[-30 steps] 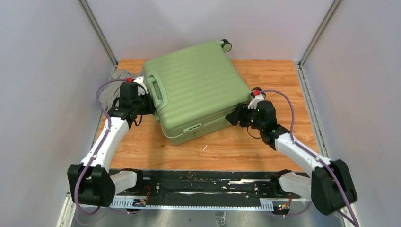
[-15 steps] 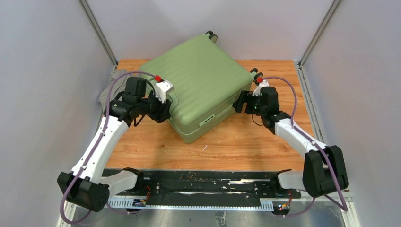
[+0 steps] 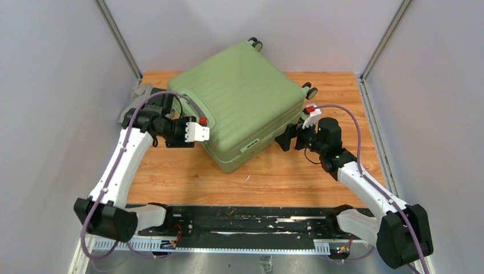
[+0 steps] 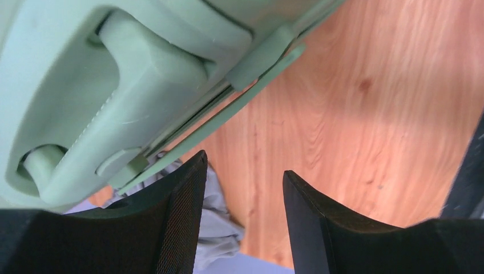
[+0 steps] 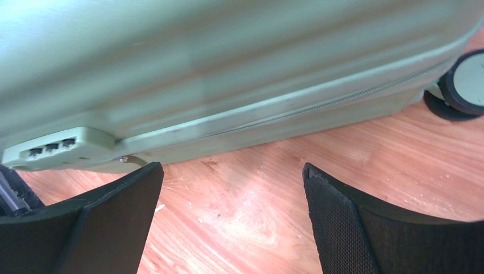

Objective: Pack the luggage
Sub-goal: Zip the luggage at the center of the board.

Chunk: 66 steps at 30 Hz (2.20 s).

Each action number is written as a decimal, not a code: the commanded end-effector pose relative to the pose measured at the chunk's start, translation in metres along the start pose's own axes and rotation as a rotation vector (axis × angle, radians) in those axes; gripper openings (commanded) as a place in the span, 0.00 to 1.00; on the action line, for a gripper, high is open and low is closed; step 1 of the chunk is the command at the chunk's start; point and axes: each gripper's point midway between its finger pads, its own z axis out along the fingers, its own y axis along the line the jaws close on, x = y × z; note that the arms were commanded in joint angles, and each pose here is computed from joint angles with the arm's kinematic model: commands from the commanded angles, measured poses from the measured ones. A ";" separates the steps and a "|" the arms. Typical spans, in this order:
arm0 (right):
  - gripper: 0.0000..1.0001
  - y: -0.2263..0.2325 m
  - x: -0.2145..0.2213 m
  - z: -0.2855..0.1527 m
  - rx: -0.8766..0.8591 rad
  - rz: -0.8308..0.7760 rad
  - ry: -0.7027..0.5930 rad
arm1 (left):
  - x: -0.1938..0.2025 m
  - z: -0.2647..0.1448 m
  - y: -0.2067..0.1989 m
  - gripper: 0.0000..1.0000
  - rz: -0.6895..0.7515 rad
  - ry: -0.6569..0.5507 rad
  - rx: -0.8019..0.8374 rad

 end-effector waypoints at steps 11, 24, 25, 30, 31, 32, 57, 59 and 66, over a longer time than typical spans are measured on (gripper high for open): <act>0.94 0.029 0.009 -0.004 -0.170 -0.067 -0.043 | 0.032 0.042 0.055 0.51 0.285 0.048 0.047; 0.86 0.065 0.027 0.016 -0.357 -0.101 -0.013 | 0.038 0.061 0.061 0.52 0.379 0.042 -0.120; 0.86 0.065 0.027 0.016 -0.360 -0.101 -0.015 | 0.040 0.064 0.059 0.53 0.379 0.042 -0.118; 0.85 0.070 0.032 0.018 -0.390 -0.113 -0.027 | 0.040 0.077 0.057 0.51 0.377 0.015 -0.119; 0.85 0.071 0.032 0.019 -0.402 -0.122 -0.030 | 0.039 0.079 0.056 0.47 0.375 0.009 -0.112; 0.85 0.073 0.033 0.019 -0.418 -0.136 -0.031 | 0.038 0.080 0.055 0.41 0.374 0.007 -0.109; 0.52 0.095 0.060 0.052 -0.447 -0.212 -0.050 | -0.024 0.031 0.045 0.00 0.221 -0.164 -0.142; 0.43 0.093 0.058 0.052 -0.423 -0.212 -0.068 | -0.023 0.033 0.040 0.00 0.217 -0.161 -0.131; 0.09 0.099 0.061 0.043 -0.412 -0.207 -0.099 | -0.023 0.041 0.025 0.00 0.211 -0.150 -0.087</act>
